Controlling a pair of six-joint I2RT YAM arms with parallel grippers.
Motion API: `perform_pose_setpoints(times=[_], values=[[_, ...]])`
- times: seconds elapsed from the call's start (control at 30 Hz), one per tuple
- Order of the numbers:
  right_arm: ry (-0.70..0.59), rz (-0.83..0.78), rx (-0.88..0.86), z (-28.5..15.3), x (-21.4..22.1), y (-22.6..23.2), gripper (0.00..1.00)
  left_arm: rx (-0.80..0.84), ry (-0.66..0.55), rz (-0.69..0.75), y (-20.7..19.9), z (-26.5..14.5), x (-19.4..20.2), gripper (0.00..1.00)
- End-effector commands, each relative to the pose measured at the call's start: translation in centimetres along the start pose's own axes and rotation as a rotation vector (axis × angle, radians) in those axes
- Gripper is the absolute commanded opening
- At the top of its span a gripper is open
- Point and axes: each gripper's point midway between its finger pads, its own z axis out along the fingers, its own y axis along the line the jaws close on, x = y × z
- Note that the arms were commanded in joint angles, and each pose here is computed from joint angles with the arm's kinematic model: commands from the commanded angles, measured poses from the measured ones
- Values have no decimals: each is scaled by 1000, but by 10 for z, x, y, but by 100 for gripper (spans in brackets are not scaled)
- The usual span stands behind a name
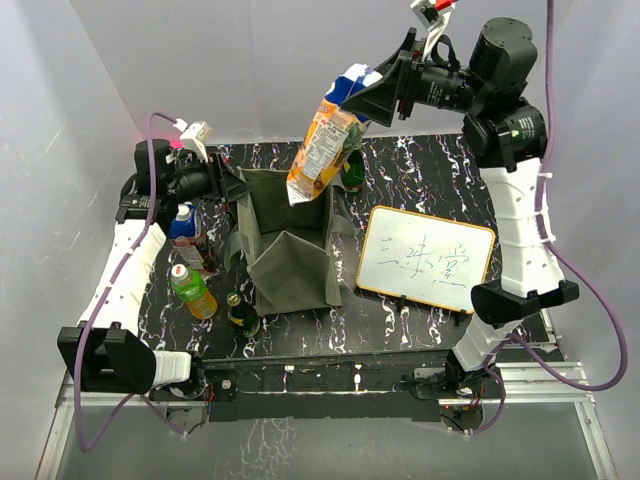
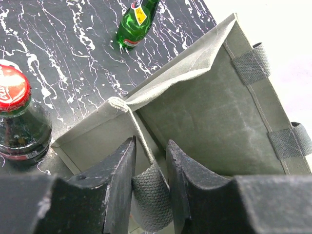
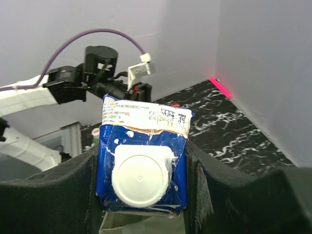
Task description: Place the beverage into the canvas bag
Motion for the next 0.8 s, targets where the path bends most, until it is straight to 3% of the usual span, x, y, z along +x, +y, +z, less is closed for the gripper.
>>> perform_pose_setpoints(times=[0.0, 0.33, 0.47, 0.77], values=[[-257, -229, -166, -8, -78, 47, 8, 27, -15, 16, -9, -5, 0, 28], [-177, -200, -76, 46, -27, 16, 8, 44, -23, 21, -15, -7, -3, 24], [-126, -221, 37, 63, -1, -12, 8, 50, -28, 25, -18, -9, -4, 20], [39, -313, 122, 86, 72, -21, 8, 42, -48, 5, -21, -13, -8, 0]])
